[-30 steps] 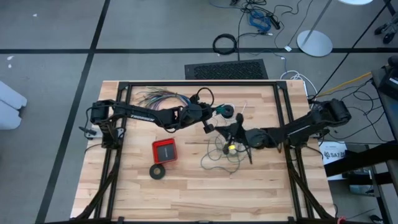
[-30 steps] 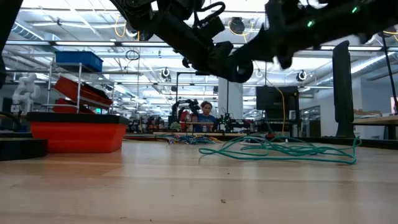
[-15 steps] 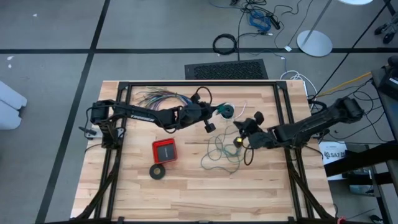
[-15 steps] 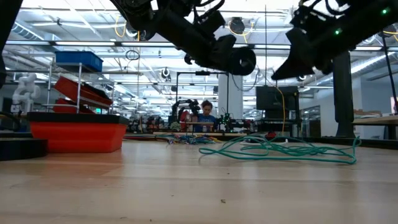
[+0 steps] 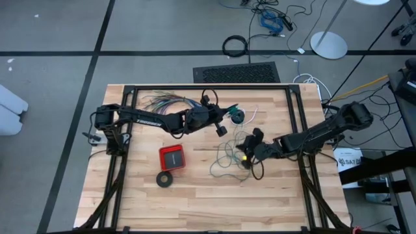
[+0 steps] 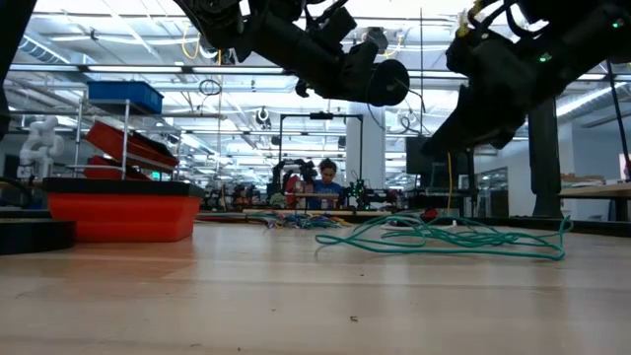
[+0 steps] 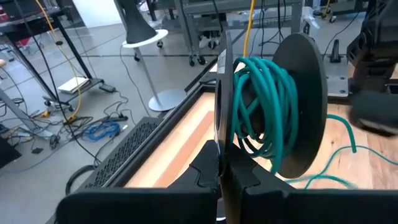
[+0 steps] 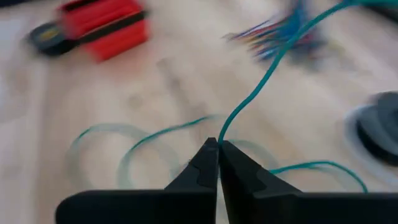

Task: Coil cords
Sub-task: Uncoil the green wire from the spool

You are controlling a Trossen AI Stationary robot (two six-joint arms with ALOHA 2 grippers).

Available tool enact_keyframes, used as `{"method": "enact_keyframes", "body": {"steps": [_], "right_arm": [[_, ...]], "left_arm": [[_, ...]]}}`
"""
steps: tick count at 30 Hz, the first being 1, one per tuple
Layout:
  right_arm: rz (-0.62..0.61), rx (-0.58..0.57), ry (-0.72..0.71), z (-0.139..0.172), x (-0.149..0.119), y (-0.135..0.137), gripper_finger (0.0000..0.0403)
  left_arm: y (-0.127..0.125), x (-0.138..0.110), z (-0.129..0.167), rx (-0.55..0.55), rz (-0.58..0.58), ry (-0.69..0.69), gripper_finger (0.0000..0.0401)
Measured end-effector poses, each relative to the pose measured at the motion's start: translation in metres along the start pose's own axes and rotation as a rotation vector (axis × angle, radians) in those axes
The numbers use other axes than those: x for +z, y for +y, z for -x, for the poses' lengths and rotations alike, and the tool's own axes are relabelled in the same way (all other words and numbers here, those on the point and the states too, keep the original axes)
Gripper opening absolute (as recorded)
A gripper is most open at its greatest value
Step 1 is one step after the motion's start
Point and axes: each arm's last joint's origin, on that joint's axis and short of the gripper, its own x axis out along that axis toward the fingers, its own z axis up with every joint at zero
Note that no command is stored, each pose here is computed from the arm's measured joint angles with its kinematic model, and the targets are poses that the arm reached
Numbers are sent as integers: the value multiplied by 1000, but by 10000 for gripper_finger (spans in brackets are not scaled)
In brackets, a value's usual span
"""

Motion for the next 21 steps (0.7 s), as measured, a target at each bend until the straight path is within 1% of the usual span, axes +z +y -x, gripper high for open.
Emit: {"method": "enact_keyframes", "body": {"steps": [3,5,7,11,14,18,21], "right_arm": [[23,113,36,0,-6,11,0],[13,135,46,0,-10,17,2],[1,115,65,0,-15,19,14],[-21,38,149,2,-27,16,63],[-42,10,193,4,-33,14,109],[-44,29,188,8,-33,17,158],[-56,52,164,13,-29,18,178]], "left_arm": [[1,0,-1,3,1,1,0],[2,0,-1,5,1,3,0],[2,-1,-1,5,0,5,0],[2,-1,-1,4,-1,7,0],[2,-1,-1,3,-3,12,0],[2,-3,-1,2,-9,23,0],[2,-4,-1,1,-14,36,0]]}}
